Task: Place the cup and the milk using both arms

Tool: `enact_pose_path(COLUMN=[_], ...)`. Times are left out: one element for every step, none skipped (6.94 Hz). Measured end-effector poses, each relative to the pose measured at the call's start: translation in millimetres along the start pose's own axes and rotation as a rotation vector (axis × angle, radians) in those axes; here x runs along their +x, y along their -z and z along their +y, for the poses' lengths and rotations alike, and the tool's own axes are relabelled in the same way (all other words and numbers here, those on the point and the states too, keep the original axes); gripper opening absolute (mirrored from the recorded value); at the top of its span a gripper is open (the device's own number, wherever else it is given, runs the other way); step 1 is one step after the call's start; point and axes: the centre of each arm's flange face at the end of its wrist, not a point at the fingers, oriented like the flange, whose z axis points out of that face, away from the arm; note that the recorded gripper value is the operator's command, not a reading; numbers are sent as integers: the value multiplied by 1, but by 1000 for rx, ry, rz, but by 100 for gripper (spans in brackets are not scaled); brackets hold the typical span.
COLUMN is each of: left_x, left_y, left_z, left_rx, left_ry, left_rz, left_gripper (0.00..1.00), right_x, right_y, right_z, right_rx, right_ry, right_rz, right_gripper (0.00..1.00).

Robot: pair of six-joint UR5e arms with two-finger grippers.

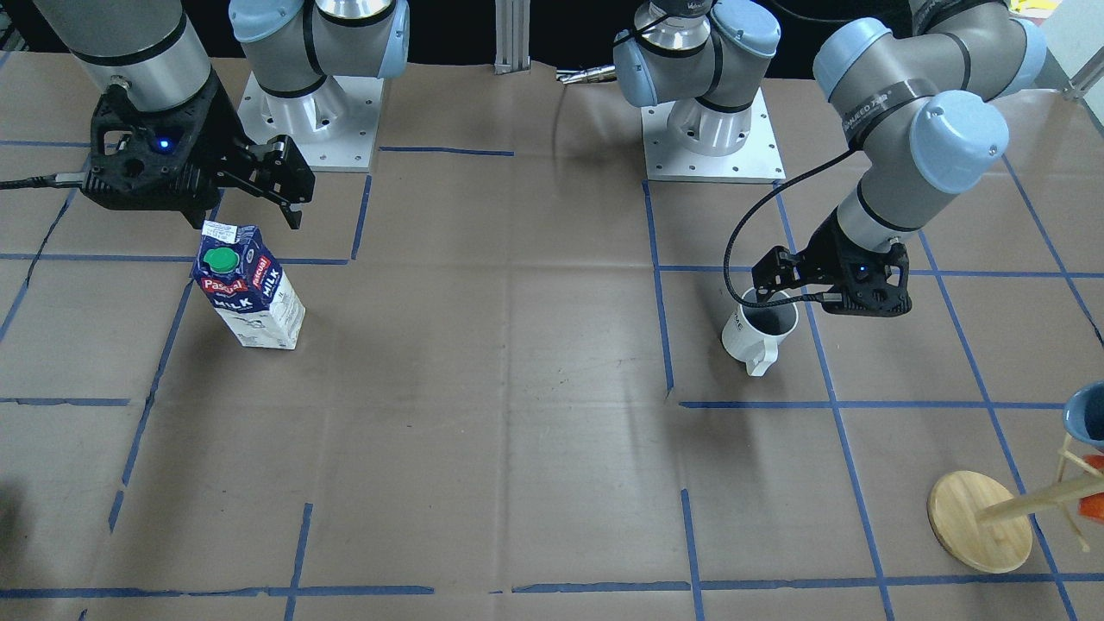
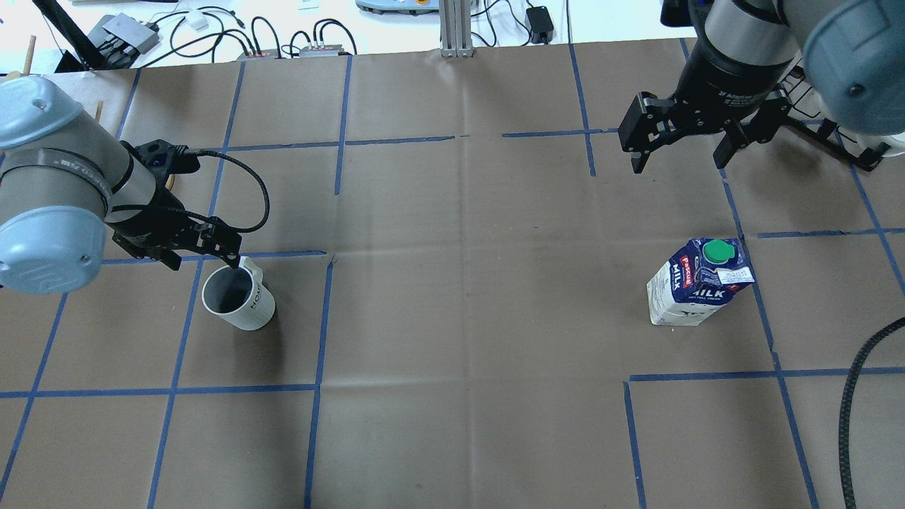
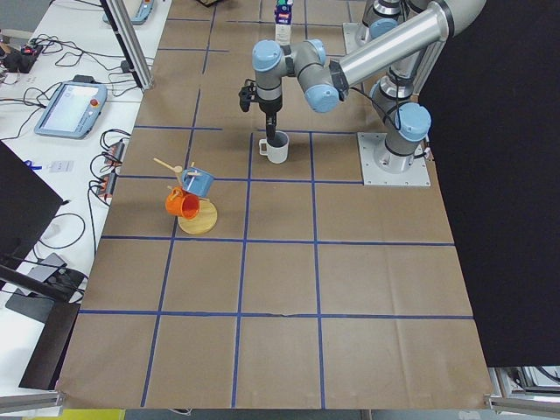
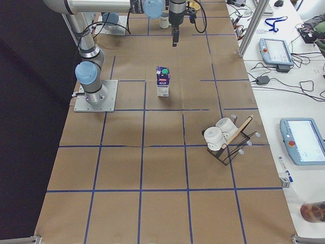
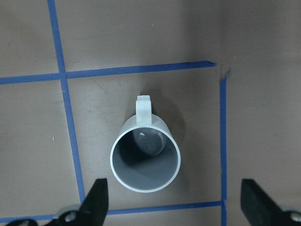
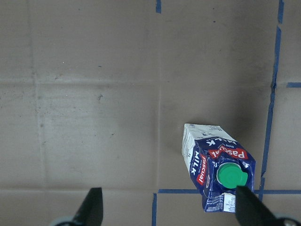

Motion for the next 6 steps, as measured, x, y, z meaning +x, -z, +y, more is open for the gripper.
enact_pose_path(left_x=[-5,-7,-7,-9,-11,-12], left_y=[-15,-28,-39,-45,-48,-51], left_z=[-5,-4,-1,-1,-1,0], left_rx=[-3,-12,-10,7,13,7], left_ry=[6,8,10,10,10,11], left_rz=[-3,-5,-12,-26,-39,-50], left_gripper=[99,98,95,95,94,85], right_x=[0,0,0,0,0,0], right_y=[0,0,0,0,0,0], right_z=[0,0,0,0,0,0], right_rx=[0,0,0,0,-1,-1], right_ry=[0,0,0,0,1,1], right_rz=[0,0,0,0,0,0], right_gripper=[100,100,100,100,100,100])
